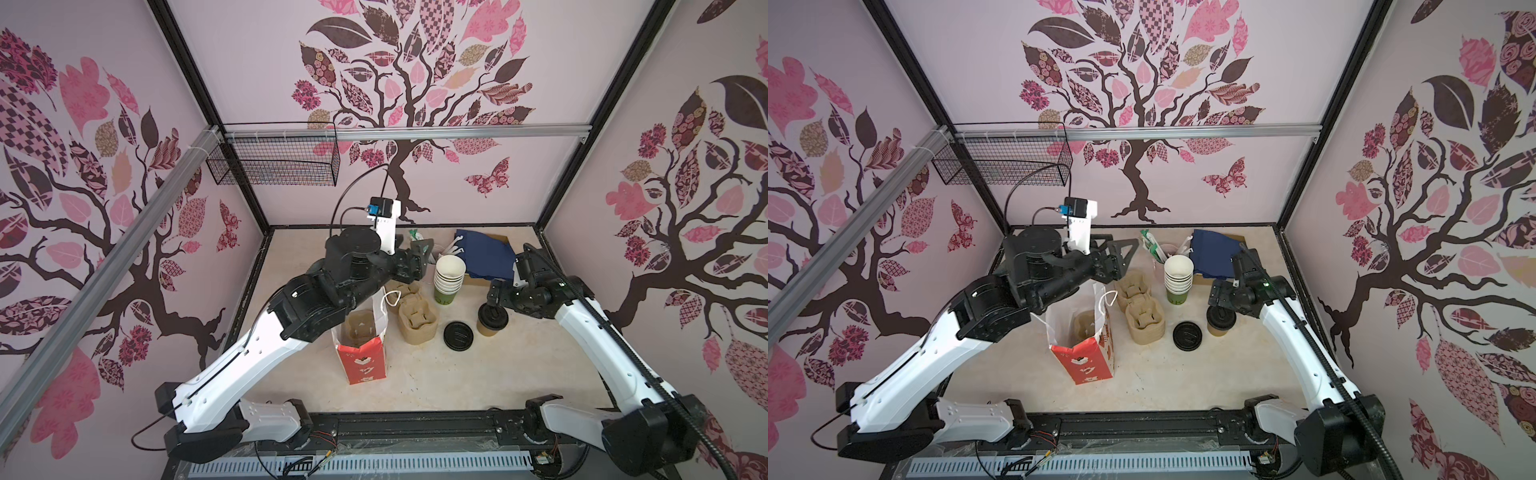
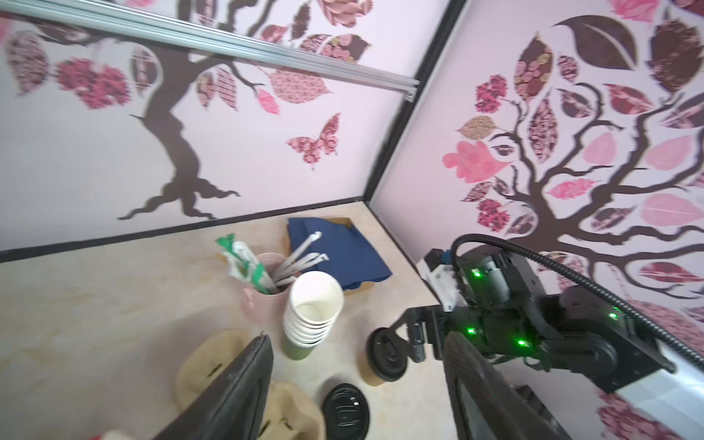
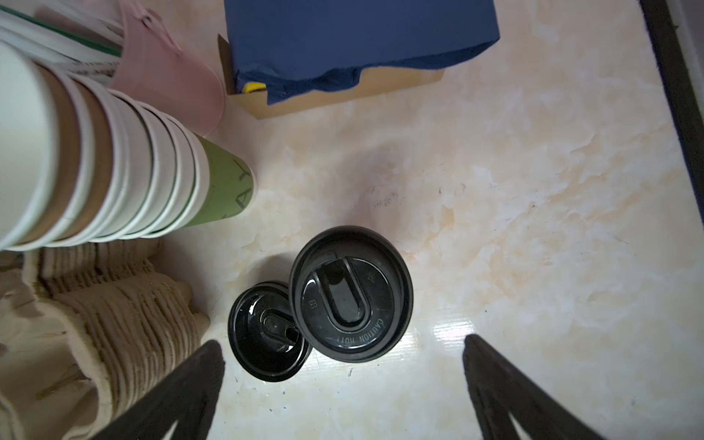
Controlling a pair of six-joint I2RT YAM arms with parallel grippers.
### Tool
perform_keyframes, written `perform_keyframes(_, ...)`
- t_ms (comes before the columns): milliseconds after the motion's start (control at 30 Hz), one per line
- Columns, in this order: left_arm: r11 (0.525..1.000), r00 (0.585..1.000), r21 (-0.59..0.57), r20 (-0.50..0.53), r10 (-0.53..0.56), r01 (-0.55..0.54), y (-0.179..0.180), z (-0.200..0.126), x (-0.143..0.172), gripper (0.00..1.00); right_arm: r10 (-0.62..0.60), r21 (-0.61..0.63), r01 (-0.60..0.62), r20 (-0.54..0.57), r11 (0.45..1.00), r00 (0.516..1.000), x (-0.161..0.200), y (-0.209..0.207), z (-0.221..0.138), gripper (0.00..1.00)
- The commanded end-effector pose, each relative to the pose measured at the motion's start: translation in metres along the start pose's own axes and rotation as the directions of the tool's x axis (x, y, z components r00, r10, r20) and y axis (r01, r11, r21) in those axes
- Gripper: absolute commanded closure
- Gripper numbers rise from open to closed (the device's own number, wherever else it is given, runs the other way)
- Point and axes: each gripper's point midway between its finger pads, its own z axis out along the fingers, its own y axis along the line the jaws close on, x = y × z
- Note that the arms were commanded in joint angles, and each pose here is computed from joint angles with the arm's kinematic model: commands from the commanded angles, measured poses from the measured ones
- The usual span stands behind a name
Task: Pack a coffee takeout order
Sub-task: Pick up the coffee cup at the middle-right of the table.
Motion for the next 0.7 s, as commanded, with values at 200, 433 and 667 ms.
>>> perform_keyframes(200,0.942,0.999,-0.331,0.027,-0.044,0.050,0.125,-0.071,0.014,0.09,-0.089,0.077,0.103,-0.168,0.992,0.982,0.027,-0.007,0.038,0.00)
perform_keyframes(433,0.887,0.991,-0.444,0.035,-0.127,0.129,0.171,-0.095,0.037,0.07,-0.079,0.092,0.098,-0.192,0.991,0.978,0.026,-0.006,0.049,0.02)
perform_keyframes(667,0.861,0.988,-0.484,0.056,-0.144,0.153,0.186,-0.103,0.043,0.03,-0.062,0.112,0.085,-0.193,0.990,0.979,0.021,-0.005,0.055,0.10)
